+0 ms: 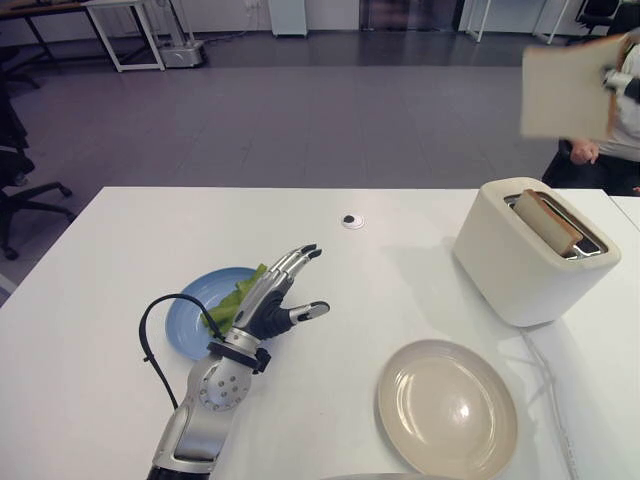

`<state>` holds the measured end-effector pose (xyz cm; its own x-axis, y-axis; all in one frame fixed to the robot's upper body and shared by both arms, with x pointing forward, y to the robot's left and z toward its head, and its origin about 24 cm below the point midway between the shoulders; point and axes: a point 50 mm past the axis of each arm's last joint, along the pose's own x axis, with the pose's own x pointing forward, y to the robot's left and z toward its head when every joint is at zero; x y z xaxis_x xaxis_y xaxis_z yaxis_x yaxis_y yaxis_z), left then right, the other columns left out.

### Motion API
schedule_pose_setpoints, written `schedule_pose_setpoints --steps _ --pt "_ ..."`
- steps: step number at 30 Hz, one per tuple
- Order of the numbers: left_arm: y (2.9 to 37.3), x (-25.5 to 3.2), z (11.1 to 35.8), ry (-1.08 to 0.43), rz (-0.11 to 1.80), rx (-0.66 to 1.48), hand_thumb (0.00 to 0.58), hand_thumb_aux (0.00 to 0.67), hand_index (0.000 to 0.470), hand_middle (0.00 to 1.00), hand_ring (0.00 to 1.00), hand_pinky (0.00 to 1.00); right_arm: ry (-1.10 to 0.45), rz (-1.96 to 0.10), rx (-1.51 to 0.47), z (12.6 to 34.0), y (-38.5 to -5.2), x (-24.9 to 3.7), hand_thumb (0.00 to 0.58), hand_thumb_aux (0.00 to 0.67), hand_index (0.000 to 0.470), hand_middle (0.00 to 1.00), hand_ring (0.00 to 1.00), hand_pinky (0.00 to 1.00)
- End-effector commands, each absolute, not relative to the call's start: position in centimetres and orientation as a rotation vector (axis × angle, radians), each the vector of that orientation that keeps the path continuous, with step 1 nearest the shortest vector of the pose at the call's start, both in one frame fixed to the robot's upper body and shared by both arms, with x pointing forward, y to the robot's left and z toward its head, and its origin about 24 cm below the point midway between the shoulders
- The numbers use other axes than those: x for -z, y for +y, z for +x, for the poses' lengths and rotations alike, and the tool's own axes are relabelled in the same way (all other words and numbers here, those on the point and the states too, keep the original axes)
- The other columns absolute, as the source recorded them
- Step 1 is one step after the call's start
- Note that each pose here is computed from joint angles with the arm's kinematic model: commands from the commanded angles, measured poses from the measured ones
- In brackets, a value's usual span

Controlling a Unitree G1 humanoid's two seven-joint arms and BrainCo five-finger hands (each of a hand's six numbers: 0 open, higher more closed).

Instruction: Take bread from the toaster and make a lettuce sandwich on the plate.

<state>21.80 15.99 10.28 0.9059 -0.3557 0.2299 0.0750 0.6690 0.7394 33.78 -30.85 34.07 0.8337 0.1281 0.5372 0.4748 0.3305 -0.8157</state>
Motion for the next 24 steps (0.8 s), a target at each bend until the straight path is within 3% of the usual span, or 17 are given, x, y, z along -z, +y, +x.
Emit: schedule_pose_setpoints --steps 1,4,6,8,15,24 --pt "16.8 -10.0 22.1 -0.347 0.802 0.232 0.000 0.000 0.000 0.00 0.00 0.00 -0.597 -0.910 -0.005 33.7 -28.2 -35.2 0.580 0.670 0.470 0.00 0.00 0.00" --pt "17.0 -10.1 22.4 -0.351 0.806 0.232 0.000 0.000 0.000 0.00 0.00 0.00 -0.382 -0.790 -0.535 33.3 -23.4 -29.9 0.580 0.670 0.470 0.00 0.00 0.00" --pt "17.3 -10.3 22.6 -0.356 0.817 0.230 0.000 0.000 0.000 0.00 0.00 0.00 -0.184 -0.786 -0.874 31.4 -20.8 -24.6 0.580 0.670 0.470 0.00 0.00 0.00" --pt "17.6 -10.4 22.8 -0.357 0.826 0.224 0.000 0.000 0.000 0.00 0.00 0.00 -0.046 -0.774 -1.062 29.8 -19.4 -21.1 0.580 0.670 0.470 0.00 0.00 0.00" --pt "18.1 -10.6 23.0 -0.357 0.842 0.217 0.000 0.000 0.000 0.00 0.00 0.00 0.270 -0.781 -1.397 25.2 -18.0 -14.7 0.580 0.670 0.470 0.00 0.00 0.00" --pt "18.2 -10.7 22.9 -0.353 0.850 0.209 0.000 0.000 0.000 0.00 0.00 0.00 0.357 -0.809 -1.435 24.4 -18.1 -11.9 0.580 0.670 0.470 0.00 0.00 0.00"
